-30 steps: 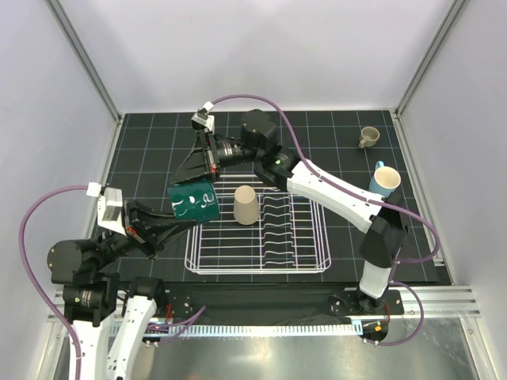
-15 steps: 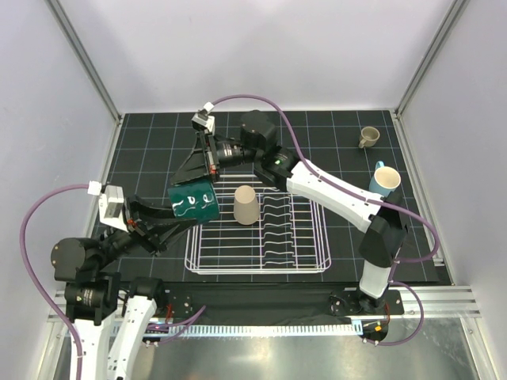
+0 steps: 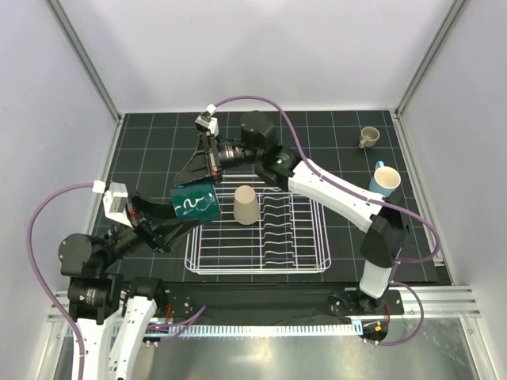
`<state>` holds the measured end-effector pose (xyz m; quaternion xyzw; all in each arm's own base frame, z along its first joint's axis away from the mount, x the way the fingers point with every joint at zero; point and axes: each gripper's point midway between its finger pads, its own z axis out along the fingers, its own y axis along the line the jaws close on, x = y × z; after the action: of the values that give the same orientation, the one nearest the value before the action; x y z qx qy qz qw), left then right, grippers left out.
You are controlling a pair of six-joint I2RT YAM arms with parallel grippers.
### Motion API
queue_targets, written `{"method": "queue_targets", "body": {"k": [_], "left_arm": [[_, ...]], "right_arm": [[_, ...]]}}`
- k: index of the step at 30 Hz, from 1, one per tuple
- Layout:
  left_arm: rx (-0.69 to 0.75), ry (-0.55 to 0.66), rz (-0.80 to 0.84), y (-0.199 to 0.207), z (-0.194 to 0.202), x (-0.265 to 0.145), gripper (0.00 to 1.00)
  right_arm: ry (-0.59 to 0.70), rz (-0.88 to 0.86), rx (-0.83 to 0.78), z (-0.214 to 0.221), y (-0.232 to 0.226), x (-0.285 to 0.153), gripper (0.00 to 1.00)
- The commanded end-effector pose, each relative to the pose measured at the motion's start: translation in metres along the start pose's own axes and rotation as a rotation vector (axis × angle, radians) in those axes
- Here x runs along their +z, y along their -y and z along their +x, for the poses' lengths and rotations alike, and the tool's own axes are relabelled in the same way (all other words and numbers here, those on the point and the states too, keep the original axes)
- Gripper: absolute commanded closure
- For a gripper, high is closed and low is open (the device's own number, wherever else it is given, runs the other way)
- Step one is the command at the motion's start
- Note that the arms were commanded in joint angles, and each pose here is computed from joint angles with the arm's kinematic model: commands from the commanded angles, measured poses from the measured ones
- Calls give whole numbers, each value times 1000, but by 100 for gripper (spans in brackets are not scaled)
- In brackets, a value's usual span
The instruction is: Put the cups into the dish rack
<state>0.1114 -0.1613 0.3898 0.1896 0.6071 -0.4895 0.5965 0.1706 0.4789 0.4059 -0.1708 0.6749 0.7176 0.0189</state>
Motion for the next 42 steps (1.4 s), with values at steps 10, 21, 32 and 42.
{"method": "queue_targets", "body": {"k": [10, 21, 32, 42], "left_arm": [[-22, -11, 4, 14, 7, -11, 33], [-246, -211, -629, -62, 23, -47, 33], [-410, -247, -1012, -99, 38, -86, 27], [-447, -276, -1069, -103, 40, -90, 28]], "right_arm": [[66, 60, -137, -6, -21, -30, 96], [71, 611, -231, -21, 108, -64, 96], [-81, 1051, -435, -16, 190, -82, 96], [-287, 1254, -475, 17, 254, -87, 96]]}}
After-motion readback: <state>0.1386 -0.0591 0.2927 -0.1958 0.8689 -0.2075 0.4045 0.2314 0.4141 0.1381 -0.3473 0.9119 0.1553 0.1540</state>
